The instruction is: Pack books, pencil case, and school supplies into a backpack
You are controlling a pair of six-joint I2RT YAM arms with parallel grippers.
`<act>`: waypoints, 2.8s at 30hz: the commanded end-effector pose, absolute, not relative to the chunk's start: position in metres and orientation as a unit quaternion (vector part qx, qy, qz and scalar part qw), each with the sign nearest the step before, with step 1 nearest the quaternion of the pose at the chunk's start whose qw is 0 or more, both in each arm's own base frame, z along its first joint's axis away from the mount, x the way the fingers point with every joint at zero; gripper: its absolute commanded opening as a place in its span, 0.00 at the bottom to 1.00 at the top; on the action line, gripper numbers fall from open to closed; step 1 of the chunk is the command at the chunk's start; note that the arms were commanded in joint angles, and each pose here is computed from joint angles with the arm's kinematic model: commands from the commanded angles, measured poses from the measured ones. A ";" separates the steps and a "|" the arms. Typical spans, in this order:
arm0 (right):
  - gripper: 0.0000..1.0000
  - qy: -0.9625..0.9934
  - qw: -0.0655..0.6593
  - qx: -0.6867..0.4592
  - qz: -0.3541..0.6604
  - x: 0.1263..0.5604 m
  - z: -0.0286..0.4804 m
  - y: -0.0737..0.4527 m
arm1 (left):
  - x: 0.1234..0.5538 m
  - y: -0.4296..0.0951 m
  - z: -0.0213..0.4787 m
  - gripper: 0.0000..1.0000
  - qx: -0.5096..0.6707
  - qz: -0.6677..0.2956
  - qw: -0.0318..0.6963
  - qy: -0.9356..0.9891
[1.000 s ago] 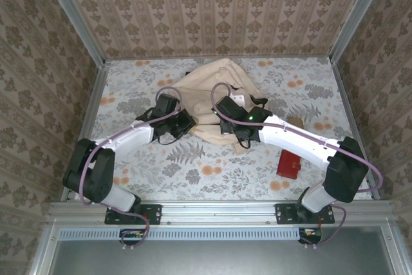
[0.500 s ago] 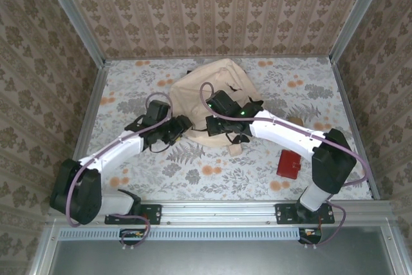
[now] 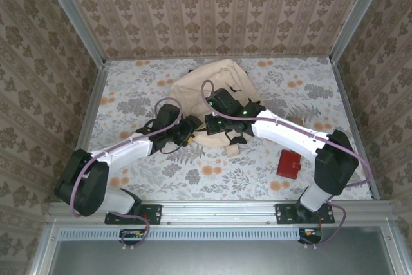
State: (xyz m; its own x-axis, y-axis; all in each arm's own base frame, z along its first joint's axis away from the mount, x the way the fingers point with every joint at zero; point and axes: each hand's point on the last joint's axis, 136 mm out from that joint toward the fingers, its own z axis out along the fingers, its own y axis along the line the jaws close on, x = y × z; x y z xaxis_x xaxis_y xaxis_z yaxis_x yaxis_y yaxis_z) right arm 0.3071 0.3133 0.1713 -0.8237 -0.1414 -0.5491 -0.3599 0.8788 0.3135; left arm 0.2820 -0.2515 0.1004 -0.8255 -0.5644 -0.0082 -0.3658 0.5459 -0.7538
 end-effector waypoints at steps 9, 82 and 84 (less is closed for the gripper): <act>0.00 0.939 0.313 -0.078 0.118 0.305 0.188 0.256 | 0.295 -0.242 0.087 0.12 -0.306 -0.357 0.161 0.868; 0.00 0.899 0.216 -0.088 0.370 0.284 0.176 0.356 | 0.285 -0.180 0.114 0.59 -0.325 -0.319 0.196 0.869; 0.00 0.904 0.209 -0.083 0.364 0.280 0.173 0.351 | 0.284 -0.180 0.110 0.49 -0.326 -0.313 0.194 0.871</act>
State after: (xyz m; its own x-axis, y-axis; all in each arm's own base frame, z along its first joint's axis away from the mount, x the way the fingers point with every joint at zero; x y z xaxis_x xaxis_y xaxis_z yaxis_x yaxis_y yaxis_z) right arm 0.2915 0.3593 0.1656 -0.8908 -0.0062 -0.4543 -0.3202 0.7179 0.6181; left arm 0.2760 -0.1793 0.1033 -0.7331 -0.6705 -0.1137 -0.4459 0.6002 -0.6640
